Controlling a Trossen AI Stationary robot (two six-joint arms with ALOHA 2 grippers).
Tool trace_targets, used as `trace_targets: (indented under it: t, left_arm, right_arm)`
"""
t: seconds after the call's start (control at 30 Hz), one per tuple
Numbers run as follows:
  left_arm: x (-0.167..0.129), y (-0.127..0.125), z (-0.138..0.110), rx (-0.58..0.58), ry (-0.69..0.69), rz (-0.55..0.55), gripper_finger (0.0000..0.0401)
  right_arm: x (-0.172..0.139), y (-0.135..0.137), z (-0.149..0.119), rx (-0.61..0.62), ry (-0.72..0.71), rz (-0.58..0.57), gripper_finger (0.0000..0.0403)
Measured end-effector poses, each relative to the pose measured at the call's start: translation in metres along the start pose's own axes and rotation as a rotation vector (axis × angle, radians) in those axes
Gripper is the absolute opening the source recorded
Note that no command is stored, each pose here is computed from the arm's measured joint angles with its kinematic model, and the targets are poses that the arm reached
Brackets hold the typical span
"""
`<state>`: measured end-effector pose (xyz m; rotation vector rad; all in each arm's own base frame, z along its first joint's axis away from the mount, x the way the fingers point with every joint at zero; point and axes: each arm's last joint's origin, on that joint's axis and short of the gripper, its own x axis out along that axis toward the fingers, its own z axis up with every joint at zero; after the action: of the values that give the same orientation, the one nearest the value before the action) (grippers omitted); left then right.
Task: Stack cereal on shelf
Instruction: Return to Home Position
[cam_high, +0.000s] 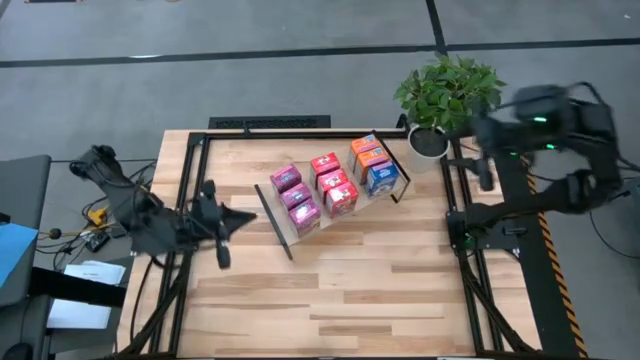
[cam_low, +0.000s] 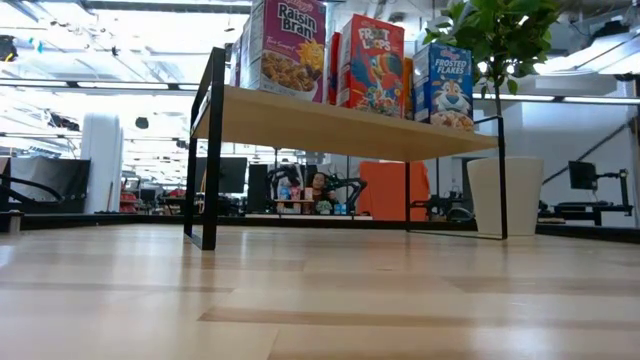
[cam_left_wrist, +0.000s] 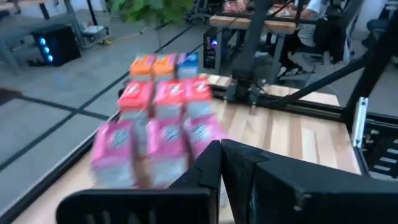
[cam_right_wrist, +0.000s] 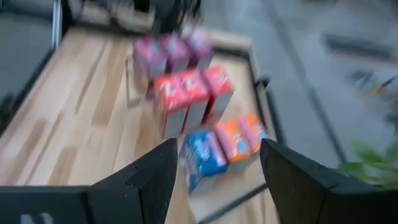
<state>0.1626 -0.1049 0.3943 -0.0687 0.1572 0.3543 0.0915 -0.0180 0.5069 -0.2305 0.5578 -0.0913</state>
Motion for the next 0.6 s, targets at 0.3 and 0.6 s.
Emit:
trace_targets:
  t: [0.3, 0.6]
  left_arm:
    - [-0.02, 0.064, -0.065, -0.165, -0.147, -0.202, 0.0]
    - [-0.032, 0.094, -0.124, -0.286, -0.317, -0.402, 0.0]
  right_arm:
    - [-0.047, 0.022, -0.066, 0.12, -0.434, -0.105, 0.0255]
    - [-0.014, 0.042, -0.133, 0.292, -0.555, -0.081, 0.0255]
